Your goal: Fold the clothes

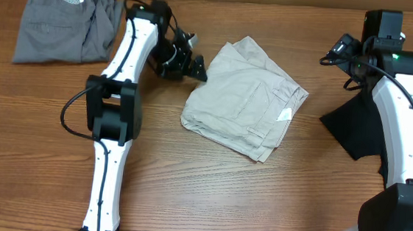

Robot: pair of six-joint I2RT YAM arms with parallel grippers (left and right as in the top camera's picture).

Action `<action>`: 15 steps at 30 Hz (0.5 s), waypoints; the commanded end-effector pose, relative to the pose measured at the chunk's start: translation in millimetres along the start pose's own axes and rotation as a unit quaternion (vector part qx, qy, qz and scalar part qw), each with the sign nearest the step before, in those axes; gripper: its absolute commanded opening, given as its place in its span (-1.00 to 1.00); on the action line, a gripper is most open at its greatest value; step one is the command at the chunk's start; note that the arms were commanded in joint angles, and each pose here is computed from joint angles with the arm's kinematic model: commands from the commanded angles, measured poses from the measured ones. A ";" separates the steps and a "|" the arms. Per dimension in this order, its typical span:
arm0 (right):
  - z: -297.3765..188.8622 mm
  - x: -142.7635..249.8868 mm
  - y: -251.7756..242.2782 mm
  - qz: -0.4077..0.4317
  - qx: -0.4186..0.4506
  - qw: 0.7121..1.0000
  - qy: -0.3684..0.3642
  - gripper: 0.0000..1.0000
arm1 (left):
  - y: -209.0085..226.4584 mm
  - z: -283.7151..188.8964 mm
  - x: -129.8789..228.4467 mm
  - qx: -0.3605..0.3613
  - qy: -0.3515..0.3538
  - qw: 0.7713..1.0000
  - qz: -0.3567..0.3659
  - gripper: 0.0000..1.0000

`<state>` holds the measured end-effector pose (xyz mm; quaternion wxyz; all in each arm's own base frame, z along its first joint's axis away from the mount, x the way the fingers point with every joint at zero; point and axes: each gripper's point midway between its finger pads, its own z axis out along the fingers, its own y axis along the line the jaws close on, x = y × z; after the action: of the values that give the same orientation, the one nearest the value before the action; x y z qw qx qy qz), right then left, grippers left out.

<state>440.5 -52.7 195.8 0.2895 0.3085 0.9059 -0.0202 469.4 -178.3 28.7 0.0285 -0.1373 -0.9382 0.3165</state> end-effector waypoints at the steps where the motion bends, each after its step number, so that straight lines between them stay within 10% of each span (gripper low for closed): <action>1: -5.0 -6.9 1.7 0.001 -0.005 1.000 -0.011 1.00 | -7.8 35.2 4.8 0.038 0.026 0.999 0.013 1.00; 10: -5.0 -6.9 1.7 0.001 -0.005 1.000 -0.011 1.00 | -31.8 67.4 14.2 0.047 0.058 0.997 0.032 0.79; 15: -5.0 -6.8 1.7 0.001 -0.005 1.000 -0.011 1.00 | -34.6 70.0 15.0 0.044 0.062 0.997 0.004 -0.35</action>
<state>440.5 -52.6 195.8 0.2894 0.3084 0.9059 -0.0200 446.3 -238.9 17.2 0.0577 -0.1783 -0.9160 0.3547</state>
